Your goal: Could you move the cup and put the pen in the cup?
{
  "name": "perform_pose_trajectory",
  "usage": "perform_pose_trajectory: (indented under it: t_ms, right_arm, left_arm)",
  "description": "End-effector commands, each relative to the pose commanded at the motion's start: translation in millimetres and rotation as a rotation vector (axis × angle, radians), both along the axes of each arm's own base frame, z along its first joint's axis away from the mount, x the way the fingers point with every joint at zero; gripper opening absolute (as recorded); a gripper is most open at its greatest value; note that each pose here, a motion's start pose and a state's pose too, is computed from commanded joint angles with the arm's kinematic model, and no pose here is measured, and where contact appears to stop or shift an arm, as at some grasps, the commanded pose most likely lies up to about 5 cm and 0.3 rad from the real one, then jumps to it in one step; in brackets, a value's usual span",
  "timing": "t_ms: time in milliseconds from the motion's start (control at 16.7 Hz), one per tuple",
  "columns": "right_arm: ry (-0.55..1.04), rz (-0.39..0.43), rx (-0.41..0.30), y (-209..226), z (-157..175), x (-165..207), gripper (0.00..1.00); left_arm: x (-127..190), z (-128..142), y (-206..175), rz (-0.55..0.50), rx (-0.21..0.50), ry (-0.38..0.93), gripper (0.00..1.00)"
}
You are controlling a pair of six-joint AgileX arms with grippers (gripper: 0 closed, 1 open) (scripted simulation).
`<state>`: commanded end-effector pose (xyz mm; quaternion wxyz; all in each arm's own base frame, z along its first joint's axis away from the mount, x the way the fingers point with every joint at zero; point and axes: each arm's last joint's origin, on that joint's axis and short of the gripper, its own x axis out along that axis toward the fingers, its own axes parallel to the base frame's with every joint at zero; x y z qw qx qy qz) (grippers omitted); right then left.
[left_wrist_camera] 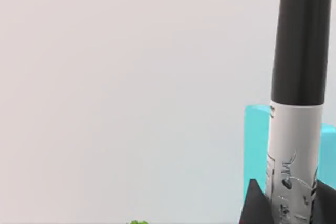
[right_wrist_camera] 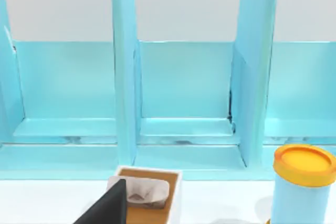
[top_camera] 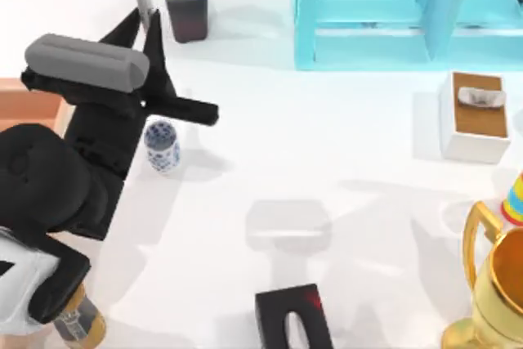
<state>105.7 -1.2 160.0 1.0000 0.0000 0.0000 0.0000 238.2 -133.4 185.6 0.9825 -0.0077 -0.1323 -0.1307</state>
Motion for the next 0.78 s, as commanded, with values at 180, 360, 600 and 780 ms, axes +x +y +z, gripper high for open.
perform_pose_trajectory:
  t_ms: [180,360,600,780]
  right_arm:
    - [0.000,0.000,0.000,0.0,0.0,0.0,1.00]
    - [0.000,0.000,0.000,0.0,0.0,0.0,1.00]
    - [0.000,0.000,0.000,0.0,0.0,0.0,1.00]
    - [0.000,0.000,0.000,0.0,0.0,0.0,1.00]
  left_arm:
    - [14.6,-16.9,7.8,0.059,0.005,0.085,0.00]
    - [16.9,-20.2,9.8,0.072,0.005,0.103,0.00]
    - [16.9,-20.2,9.8,0.072,0.005,0.103,0.15]
    - [16.9,-20.2,9.8,0.072,0.005,0.103,0.38]
